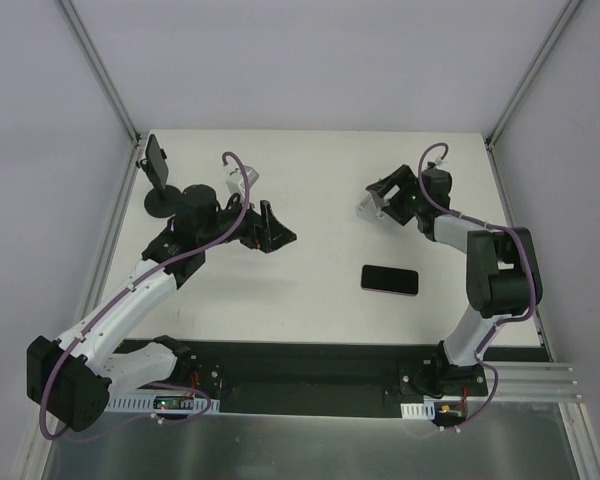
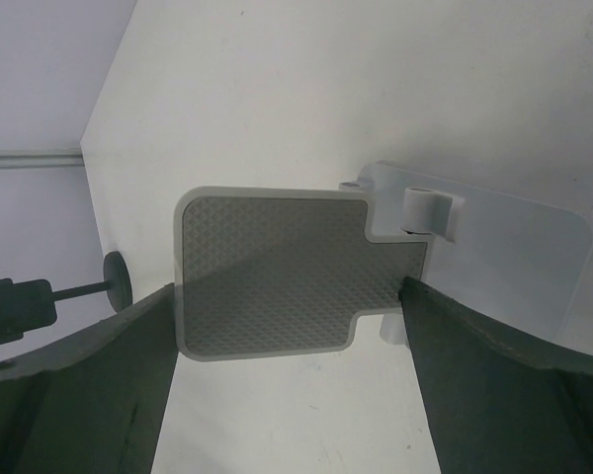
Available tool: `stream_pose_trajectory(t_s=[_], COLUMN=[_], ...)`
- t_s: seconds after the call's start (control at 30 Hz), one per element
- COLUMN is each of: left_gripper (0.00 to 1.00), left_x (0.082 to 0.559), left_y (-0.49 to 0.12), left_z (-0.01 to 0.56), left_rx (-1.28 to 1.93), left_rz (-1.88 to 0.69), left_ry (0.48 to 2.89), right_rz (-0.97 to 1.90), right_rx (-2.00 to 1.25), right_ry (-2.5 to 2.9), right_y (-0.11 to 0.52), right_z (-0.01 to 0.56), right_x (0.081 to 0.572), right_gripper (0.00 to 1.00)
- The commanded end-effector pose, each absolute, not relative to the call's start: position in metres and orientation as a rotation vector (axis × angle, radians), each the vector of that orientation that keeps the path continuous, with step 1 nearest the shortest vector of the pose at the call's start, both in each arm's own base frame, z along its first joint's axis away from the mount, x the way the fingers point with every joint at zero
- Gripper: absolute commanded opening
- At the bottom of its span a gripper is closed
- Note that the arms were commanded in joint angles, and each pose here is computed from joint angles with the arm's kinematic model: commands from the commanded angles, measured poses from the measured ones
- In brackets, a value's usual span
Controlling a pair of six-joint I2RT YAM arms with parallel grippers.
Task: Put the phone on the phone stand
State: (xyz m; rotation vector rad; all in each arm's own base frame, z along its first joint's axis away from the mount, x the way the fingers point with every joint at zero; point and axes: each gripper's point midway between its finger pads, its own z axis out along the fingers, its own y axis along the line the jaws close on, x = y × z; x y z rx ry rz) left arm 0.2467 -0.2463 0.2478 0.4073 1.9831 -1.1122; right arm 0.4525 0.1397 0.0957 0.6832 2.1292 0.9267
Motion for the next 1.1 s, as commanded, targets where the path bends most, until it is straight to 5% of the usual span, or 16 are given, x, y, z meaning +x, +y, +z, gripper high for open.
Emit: stream_pose_trajectory(t_s=[0.0,0.37,0.77,1.0,1.07], left_gripper=[0.78,0.79,0.79,0.82,0.91], left_x=[0.252,0.258,0.260,0.254,0.254], left_y=[-0.247,-0.240,-0.243,-0.253,-0.255], left_z=[0.264,0.263,0.258,0.255,0.250], left_rx=[0.425,0.405,0.426,0.458,0.459], left_rz=[-1.119,-1.086,-1.103,-1.186,-1.200], left_ry=[1.935,1.930,1.954,1.985,2.002], right_rz=[1.031,1.110,1.052,1.076,1.123], right_rx=[0.651,0.587,0.229,0.167,0.114], right_ry=[2.122,2.163,2.055,2.059,2.064], right_y=[0.168,0.248,0.253,0.222,0.231], right_z=[0.106,0.118,0.184,0.179,0.177], right_x=[0.444,0.396,0.369,0.414,0.428], right_gripper=[0.89,0.82,1.00,0.97,0.97])
